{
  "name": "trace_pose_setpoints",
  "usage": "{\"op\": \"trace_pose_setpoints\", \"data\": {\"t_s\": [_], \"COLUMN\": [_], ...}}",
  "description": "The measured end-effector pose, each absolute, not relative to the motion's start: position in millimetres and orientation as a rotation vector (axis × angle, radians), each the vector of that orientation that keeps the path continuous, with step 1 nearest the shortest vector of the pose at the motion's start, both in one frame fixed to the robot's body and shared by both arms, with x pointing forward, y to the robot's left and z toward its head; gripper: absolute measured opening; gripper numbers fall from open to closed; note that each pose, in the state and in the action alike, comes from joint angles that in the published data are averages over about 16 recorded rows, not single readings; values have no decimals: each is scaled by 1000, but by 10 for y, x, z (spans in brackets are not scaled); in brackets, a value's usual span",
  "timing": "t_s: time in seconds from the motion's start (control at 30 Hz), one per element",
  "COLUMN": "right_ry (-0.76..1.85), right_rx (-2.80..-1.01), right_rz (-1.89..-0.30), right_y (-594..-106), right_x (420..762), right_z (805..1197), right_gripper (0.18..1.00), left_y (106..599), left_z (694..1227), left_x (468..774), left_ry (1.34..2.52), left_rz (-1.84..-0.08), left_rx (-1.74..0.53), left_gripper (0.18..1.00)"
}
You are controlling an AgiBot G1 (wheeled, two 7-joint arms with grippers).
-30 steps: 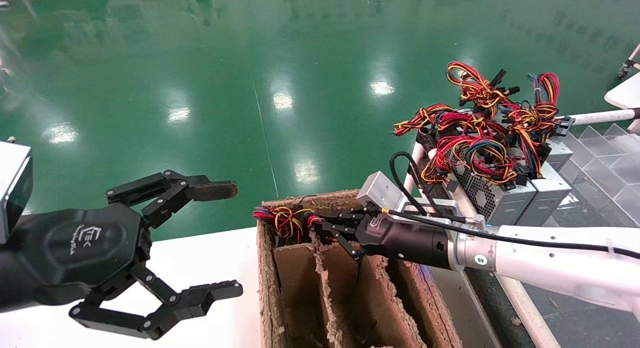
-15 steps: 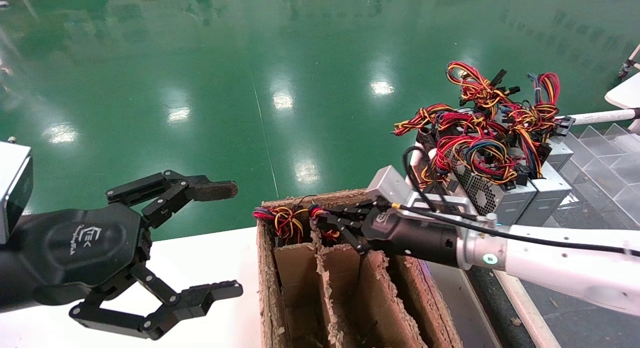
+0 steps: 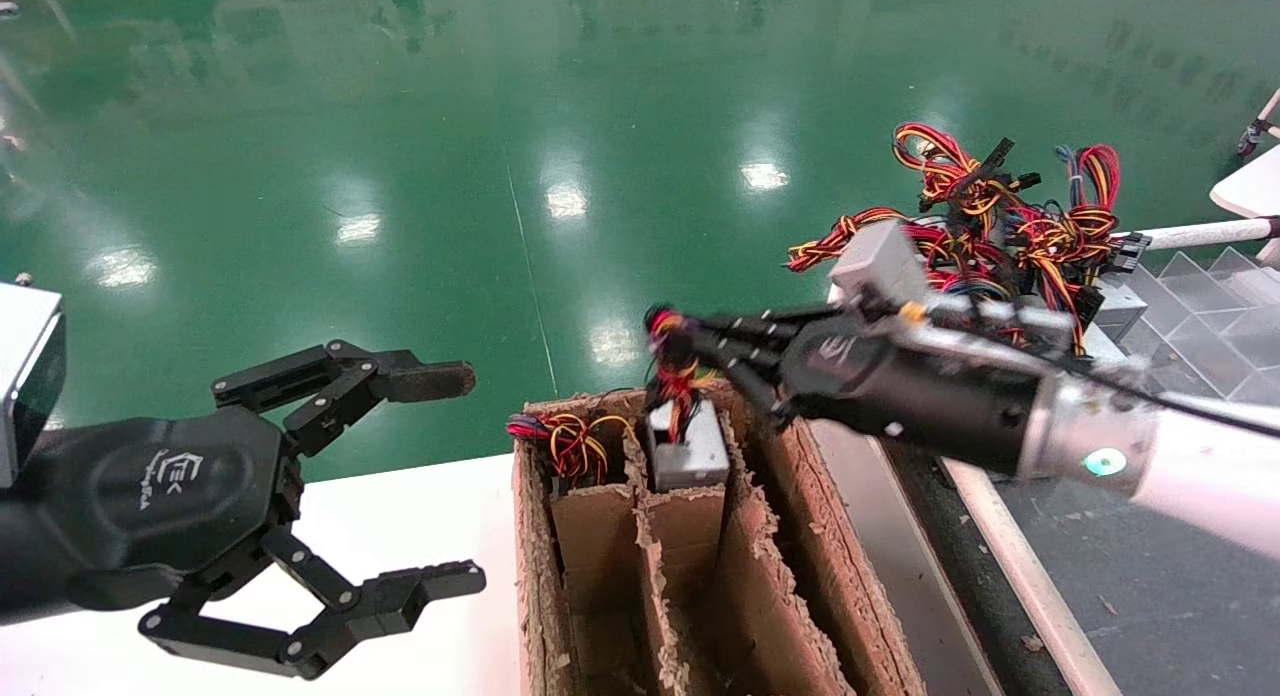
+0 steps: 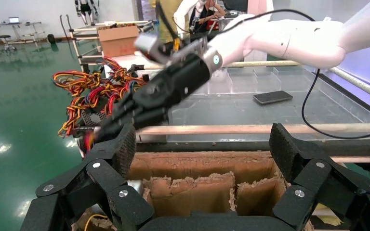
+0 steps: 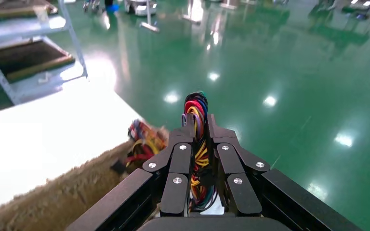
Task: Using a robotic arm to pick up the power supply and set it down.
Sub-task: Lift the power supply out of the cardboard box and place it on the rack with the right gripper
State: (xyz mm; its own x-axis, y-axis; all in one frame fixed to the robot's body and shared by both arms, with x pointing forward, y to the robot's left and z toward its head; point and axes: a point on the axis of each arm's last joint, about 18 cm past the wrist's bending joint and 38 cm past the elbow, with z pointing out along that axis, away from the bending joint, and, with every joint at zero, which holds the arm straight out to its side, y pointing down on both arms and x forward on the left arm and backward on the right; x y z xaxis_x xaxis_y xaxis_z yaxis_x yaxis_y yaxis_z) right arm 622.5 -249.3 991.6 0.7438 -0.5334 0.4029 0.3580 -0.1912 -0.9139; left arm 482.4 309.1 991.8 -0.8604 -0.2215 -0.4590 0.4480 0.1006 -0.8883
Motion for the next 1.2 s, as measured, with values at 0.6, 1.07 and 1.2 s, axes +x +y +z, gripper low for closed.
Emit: {"op": "trace_pose_setpoints", "data": {"t_s": [0.6,1.07,1.2], "right_ry": [114,188,239], "right_rx": [-1292,-1130,-1099], "right_rz": [-950,-1143,-1193], "right_y": [-3216,-4047,-4369], "right_x": [5922,5821,5776], "right_z": [11198,11936,11981], "right_gripper": [232,232,232], "left_y": [3091,3091,3091], "left_z": [9918,9918,9918], "left_x": [4824,4824,4824], "left_ry": [1899,1899,1899], "left_rz": [-1811,-1811,-1811], "left_rx": [221,221,221], "left_gripper": [1001,1001,1001]}}
